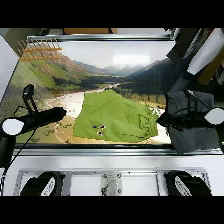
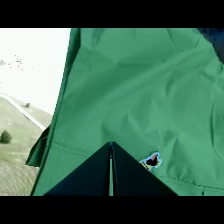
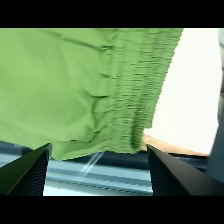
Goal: Fold the clothes and pants, and hang the long-sleeved shirts on hangers.
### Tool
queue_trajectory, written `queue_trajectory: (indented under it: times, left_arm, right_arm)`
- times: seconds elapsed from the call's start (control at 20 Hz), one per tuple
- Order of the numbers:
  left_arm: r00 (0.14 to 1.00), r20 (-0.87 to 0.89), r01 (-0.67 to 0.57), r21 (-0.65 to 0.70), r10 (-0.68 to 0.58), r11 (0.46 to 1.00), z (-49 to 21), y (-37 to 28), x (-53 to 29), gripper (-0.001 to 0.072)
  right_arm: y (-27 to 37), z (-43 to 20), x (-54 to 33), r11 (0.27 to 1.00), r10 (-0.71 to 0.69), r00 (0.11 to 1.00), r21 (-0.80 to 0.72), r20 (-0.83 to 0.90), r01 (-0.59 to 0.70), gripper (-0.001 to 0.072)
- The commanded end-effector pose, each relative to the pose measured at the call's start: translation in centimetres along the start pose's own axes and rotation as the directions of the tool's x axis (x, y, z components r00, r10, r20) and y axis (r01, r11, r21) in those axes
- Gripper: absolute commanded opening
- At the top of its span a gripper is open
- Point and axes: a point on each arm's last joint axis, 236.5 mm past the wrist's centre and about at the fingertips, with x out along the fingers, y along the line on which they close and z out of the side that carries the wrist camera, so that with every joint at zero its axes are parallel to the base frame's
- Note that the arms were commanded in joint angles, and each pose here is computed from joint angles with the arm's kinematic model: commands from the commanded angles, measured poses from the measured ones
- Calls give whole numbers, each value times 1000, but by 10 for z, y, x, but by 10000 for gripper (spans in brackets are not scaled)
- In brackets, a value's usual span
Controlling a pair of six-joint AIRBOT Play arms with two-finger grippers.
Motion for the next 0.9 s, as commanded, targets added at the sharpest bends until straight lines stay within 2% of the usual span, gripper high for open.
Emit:
queue_trajectory:
  times: [0.0,0.1,0.4,0.55,0.85]
  left_arm:
    - [998,-9,64,63,-64,996,-8,-33,-8,5]
    - [992,-82,107,110,-98,988,-28,-52,3,5]
    - [952,-273,186,153,-139,971,-75,-99,38,5]
    - [939,-308,221,188,-156,957,-76,-121,44,5]
    - [928,-336,241,206,-163,948,-76,-138,53,5]
  right_arm:
    - [-33,3,5,991,58,998,122,26,-60,656]
    - [-39,1,30,967,150,988,202,29,-152,720]
    - [-48,-5,95,914,315,948,282,-44,-291,719]
    - [-57,-12,117,899,329,941,330,-80,-287,715]
    - [-32,-15,142,904,353,929,294,-108,-309,714]
